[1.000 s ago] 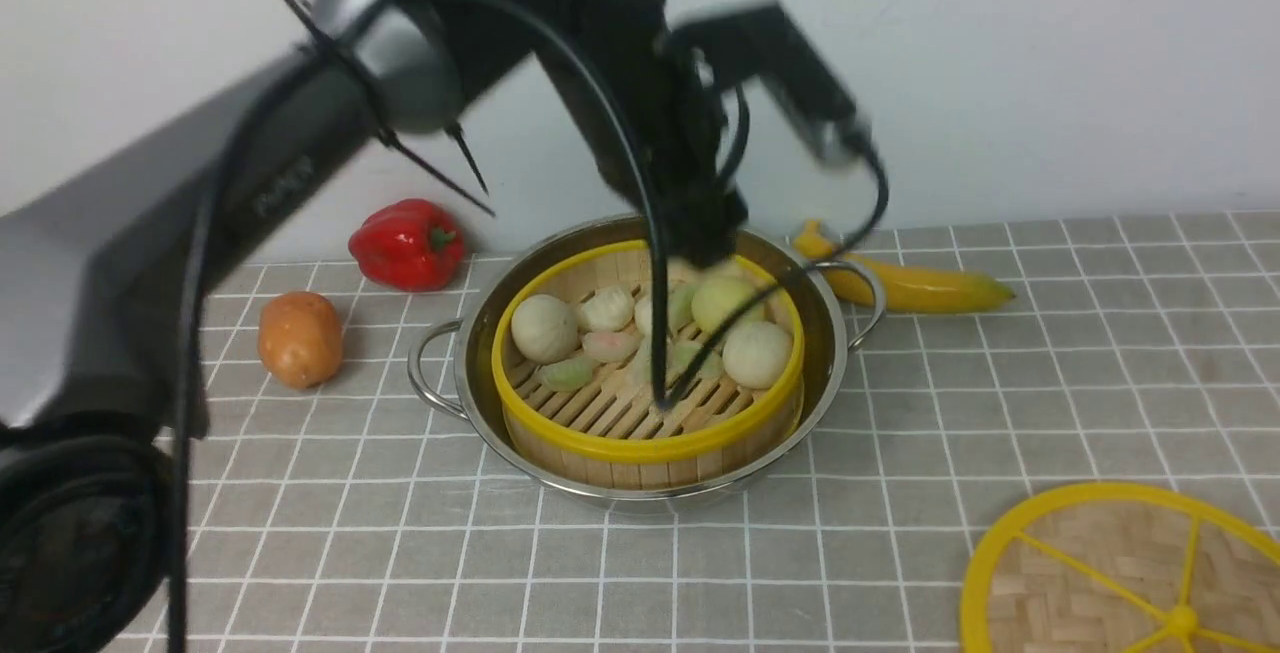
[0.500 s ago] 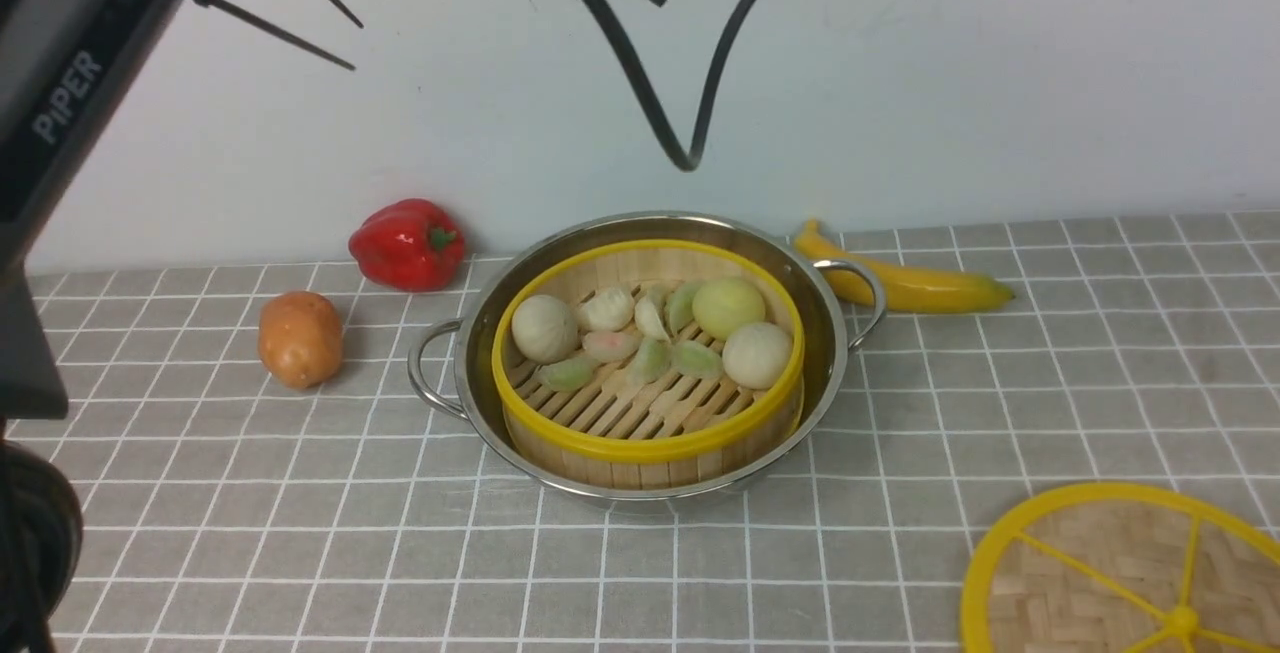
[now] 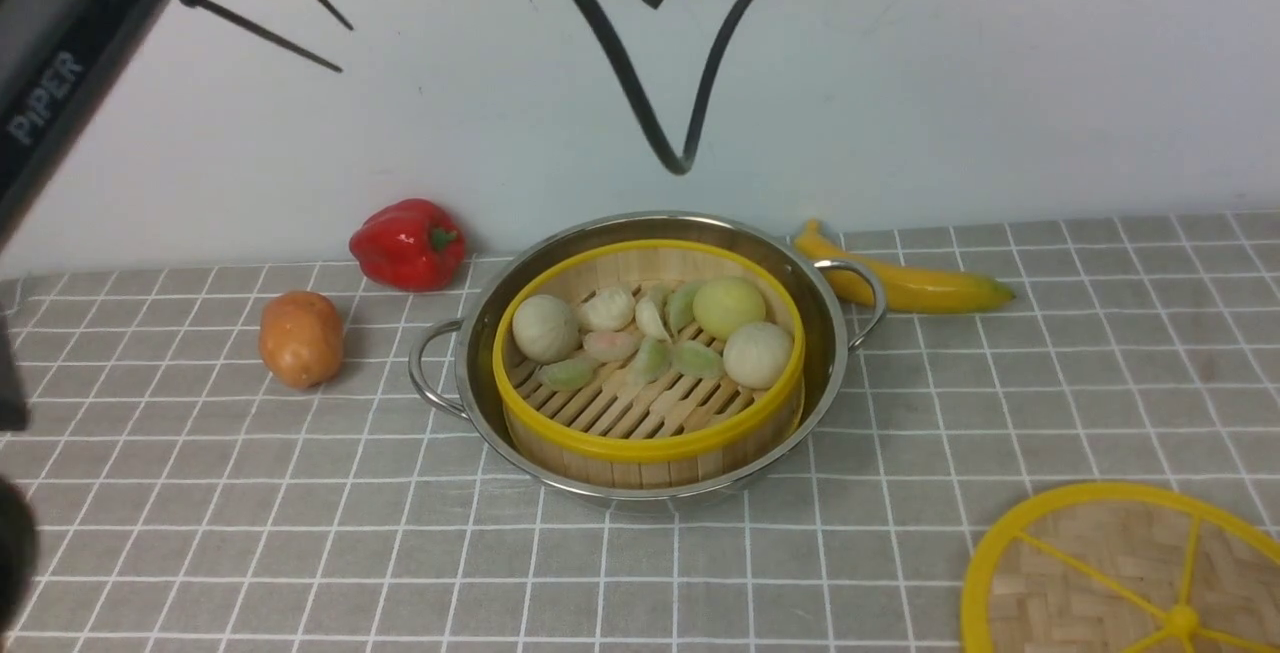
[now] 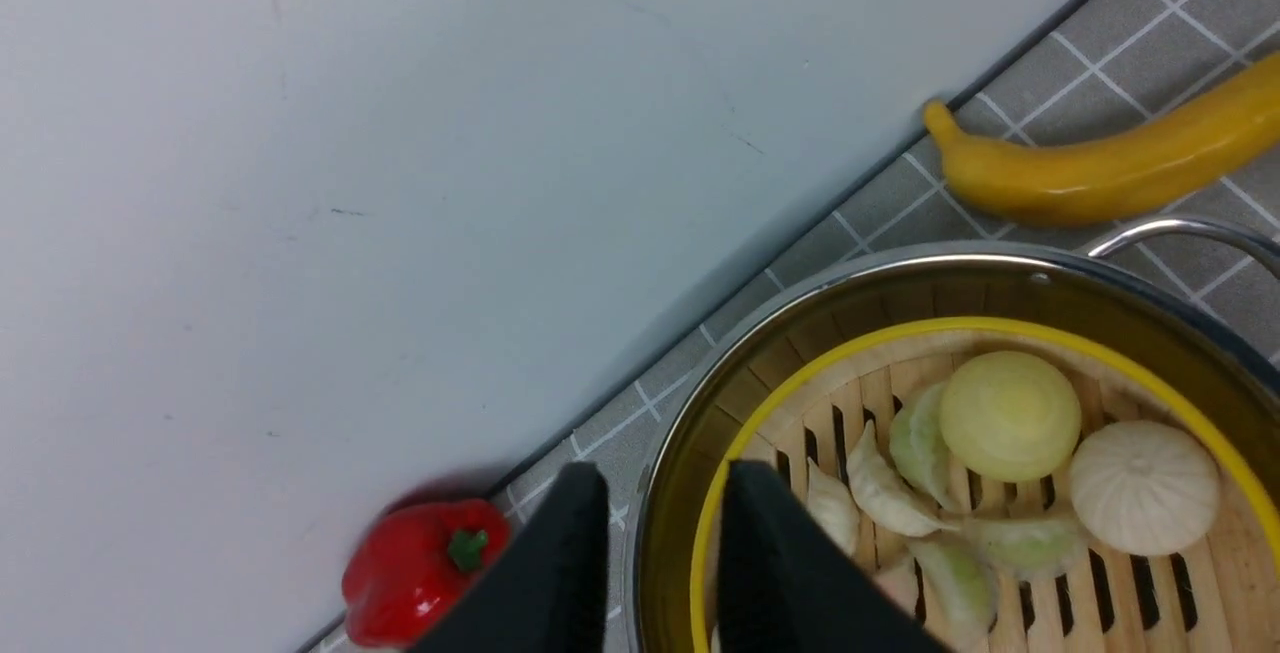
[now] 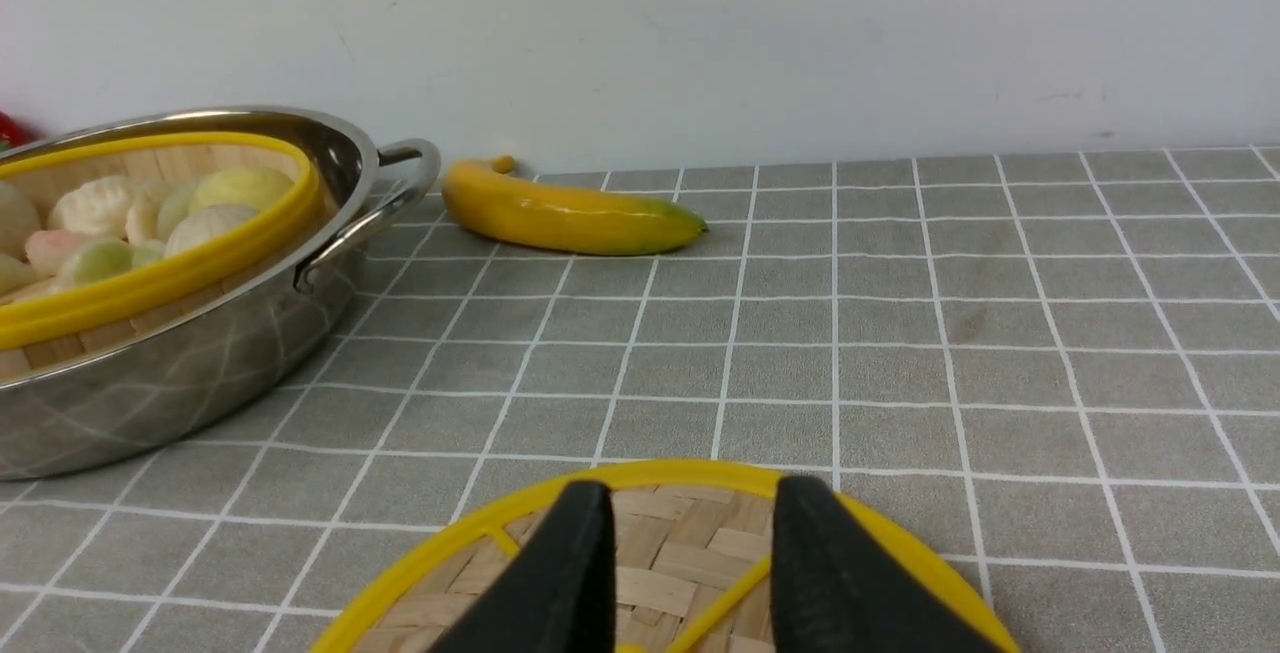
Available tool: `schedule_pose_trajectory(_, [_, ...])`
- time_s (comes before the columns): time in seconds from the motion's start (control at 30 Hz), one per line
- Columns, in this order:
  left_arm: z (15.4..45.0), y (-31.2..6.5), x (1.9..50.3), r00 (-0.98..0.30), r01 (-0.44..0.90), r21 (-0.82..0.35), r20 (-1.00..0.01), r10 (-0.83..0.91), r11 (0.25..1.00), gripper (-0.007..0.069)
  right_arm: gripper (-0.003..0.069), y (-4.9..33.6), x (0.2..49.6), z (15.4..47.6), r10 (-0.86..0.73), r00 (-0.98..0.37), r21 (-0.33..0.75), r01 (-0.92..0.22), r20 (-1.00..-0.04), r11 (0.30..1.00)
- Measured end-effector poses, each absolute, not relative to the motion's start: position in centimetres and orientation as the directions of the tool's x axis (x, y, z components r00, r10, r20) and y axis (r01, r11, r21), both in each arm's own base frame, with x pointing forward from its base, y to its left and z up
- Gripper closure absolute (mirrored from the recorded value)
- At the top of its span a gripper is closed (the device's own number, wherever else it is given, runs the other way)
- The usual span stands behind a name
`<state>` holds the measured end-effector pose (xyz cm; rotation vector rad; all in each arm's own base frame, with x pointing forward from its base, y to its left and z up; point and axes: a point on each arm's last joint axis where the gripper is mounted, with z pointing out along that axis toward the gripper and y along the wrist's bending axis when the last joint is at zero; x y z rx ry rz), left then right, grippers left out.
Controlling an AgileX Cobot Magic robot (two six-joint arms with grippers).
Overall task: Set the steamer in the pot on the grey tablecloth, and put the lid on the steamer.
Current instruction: 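Move the gripper down to the bamboo steamer lid and grasp its center knob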
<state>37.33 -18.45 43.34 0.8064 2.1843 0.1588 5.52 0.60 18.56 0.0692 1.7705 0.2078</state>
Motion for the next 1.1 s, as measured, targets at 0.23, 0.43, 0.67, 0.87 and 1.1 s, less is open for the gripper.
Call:
schedule_pose_trajectory(0.23, [44.1,-13.6,31.2,-0.395,0.424,0.319,-0.778,0.489,0.848,0.0464,0.0417,0.6,5.5,18.6,0.160,-0.210,0.178,-0.067,-0.964,0.982])
schedule_pose_trajectory(0.43, [36.4,-4.8,23.7,-0.351,0.223,0.192,-0.899,0.262,0.956,0.0438,0.0417,0.6,5.5,18.6,0.160,-0.210,0.178,-0.067,-0.964,0.982])
schedule_pose_trajectory(0.67, [26.0,0.8,13.3,-0.382,-0.045,0.078,-0.923,0.055,0.996,0.0425,0.0417,0.6,5.5,18.6,0.160,-0.210,0.178,-0.067,-0.964,0.982])
schedule_pose_trajectory(0.87, [21.9,1.3,8.3,-0.330,-0.135,0.059,-0.944,0.011,0.989,0.0416,0.0417,0.6,5.5,18.6,0.160,-0.210,0.178,-0.067,-0.964,0.982])
schedule_pose_trajectory(1.1, [19.9,1.4,6.2,-0.349,-0.165,0.059,-0.937,-0.002,0.985,0.0405,0.0417,0.6,5.5,18.6,0.160,-0.210,0.178,-0.067,-0.964,0.982])
